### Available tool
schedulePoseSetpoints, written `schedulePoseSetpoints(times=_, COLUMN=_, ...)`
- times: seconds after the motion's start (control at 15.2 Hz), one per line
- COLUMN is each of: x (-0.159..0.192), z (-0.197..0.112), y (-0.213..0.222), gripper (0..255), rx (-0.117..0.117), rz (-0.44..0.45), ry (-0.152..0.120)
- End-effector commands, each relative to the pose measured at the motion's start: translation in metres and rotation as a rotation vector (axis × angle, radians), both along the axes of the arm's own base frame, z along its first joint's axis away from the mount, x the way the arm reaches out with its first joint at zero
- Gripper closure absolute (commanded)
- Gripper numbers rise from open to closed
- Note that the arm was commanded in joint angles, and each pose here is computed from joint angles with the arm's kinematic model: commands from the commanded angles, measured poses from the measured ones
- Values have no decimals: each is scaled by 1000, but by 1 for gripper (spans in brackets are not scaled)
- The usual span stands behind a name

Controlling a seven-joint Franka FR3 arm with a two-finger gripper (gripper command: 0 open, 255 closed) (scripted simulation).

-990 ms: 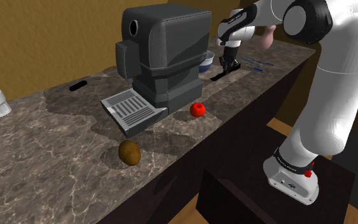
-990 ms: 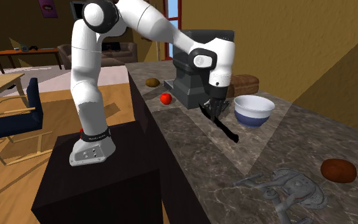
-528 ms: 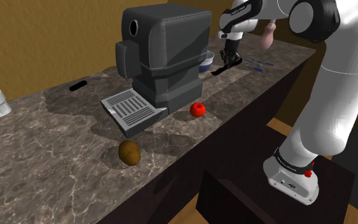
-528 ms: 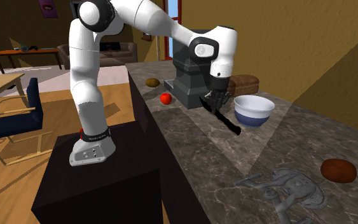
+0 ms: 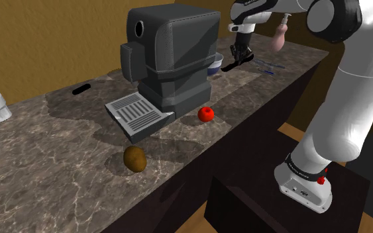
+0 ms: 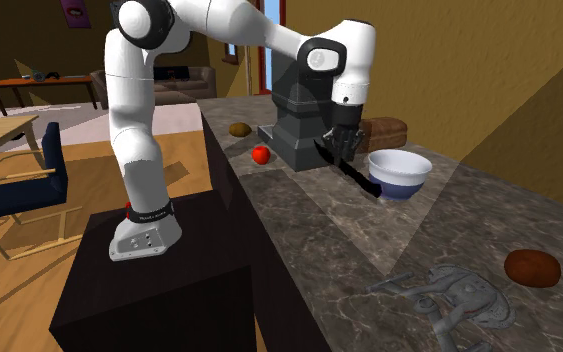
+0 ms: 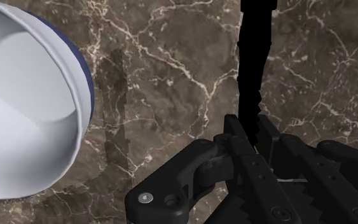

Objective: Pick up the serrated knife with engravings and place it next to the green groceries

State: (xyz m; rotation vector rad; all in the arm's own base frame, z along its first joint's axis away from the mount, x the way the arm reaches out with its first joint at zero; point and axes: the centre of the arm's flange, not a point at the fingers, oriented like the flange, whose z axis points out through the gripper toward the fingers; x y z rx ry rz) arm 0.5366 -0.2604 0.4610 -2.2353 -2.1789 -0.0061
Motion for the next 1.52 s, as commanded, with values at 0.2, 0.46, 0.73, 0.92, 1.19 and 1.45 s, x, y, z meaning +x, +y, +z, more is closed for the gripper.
schedulePoseSetpoints(times=0.2, x=-1, z=25, y=-1, gripper=255, rx=0, rz=0, ry=0)
schedulePoseSetpoints(times=0.46, x=-20, z=25, y=48, gripper=255, rx=0, rz=0, ry=0)
schedulePoseSetpoints(times=0.73, x=-39, z=25, y=97, gripper=255, rx=0, rz=0, ry=0)
schedulePoseSetpoints(times=0.92, x=-53, z=25, y=135, gripper=255, rx=0, rz=0, ry=0)
schedulePoseSetpoints(times=1.19, x=-71, z=25, y=184, gripper=255, rx=0, rz=0, ry=0)
schedulePoseSetpoints(times=1.45, x=-90, z=25, y=233, gripper=255, rx=0, rz=0, ry=0)
